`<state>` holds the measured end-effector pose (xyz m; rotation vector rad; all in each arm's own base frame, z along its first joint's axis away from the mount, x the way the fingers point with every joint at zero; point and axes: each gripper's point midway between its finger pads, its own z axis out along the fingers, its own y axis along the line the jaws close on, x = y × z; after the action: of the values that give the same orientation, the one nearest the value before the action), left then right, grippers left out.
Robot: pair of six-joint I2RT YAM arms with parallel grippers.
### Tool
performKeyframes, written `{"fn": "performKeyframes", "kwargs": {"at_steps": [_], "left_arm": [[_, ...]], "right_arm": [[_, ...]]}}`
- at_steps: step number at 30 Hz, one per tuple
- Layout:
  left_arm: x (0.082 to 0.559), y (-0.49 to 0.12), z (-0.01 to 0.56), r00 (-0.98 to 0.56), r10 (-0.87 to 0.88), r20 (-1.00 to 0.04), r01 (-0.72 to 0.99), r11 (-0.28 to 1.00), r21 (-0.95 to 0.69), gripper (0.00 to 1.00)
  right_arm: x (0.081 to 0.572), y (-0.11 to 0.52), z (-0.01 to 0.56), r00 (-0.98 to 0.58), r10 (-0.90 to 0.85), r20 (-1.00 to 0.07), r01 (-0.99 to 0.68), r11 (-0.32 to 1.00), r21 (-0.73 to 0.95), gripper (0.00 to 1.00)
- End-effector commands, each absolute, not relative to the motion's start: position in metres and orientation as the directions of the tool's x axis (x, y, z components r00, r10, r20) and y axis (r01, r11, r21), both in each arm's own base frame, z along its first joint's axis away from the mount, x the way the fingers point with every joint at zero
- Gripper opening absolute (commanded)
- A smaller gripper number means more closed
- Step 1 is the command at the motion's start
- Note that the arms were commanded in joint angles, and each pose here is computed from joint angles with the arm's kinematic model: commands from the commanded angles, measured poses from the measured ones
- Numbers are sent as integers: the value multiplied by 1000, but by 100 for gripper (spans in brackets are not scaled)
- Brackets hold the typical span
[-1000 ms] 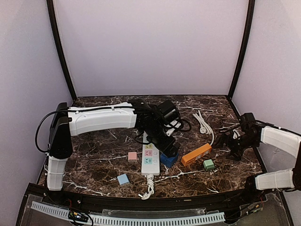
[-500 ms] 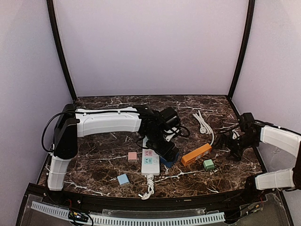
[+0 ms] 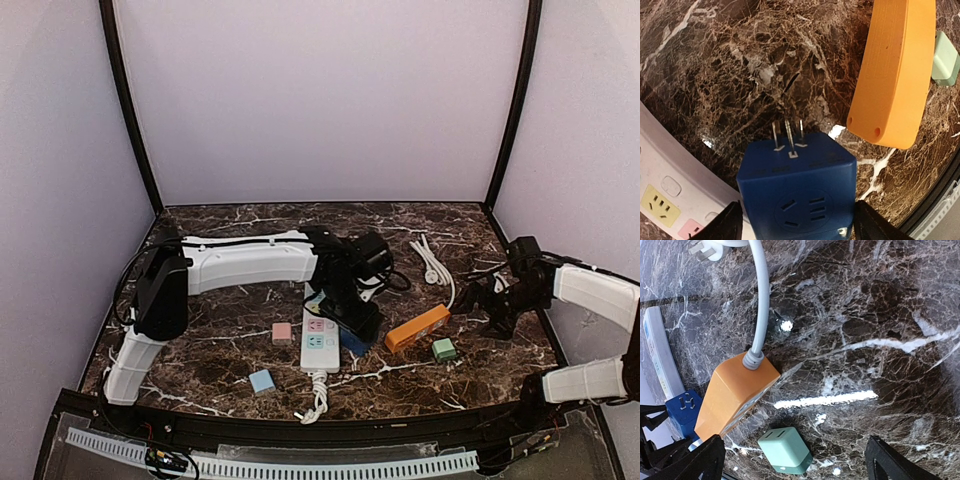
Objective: Insert the plug
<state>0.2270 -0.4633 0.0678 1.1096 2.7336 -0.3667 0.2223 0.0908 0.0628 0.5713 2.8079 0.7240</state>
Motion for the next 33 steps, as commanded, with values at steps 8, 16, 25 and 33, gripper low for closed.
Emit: {"fn": "performKeyframes", "kwargs": {"at_steps": [8,16,25,33], "left_arm": [[224,-452,62,-719,668,-193,693,710,-125,68],[225,-454,56,-723,667,-182,689,715,-117,60],[229,-462,67,-726,656,-206,684,719,-124,21],[236,-462,90,-730,642,-236,676,730,-106,10]], "right_arm": [[235,97,70,-921,376,-99,278,815,508,97],[233,99,71,-927,358,-108,256,819,513,97],[234,98,74,-932,341,-122,237,828,508,98],[238,95,85,-926,331,-184,201,841,503,98]]}}
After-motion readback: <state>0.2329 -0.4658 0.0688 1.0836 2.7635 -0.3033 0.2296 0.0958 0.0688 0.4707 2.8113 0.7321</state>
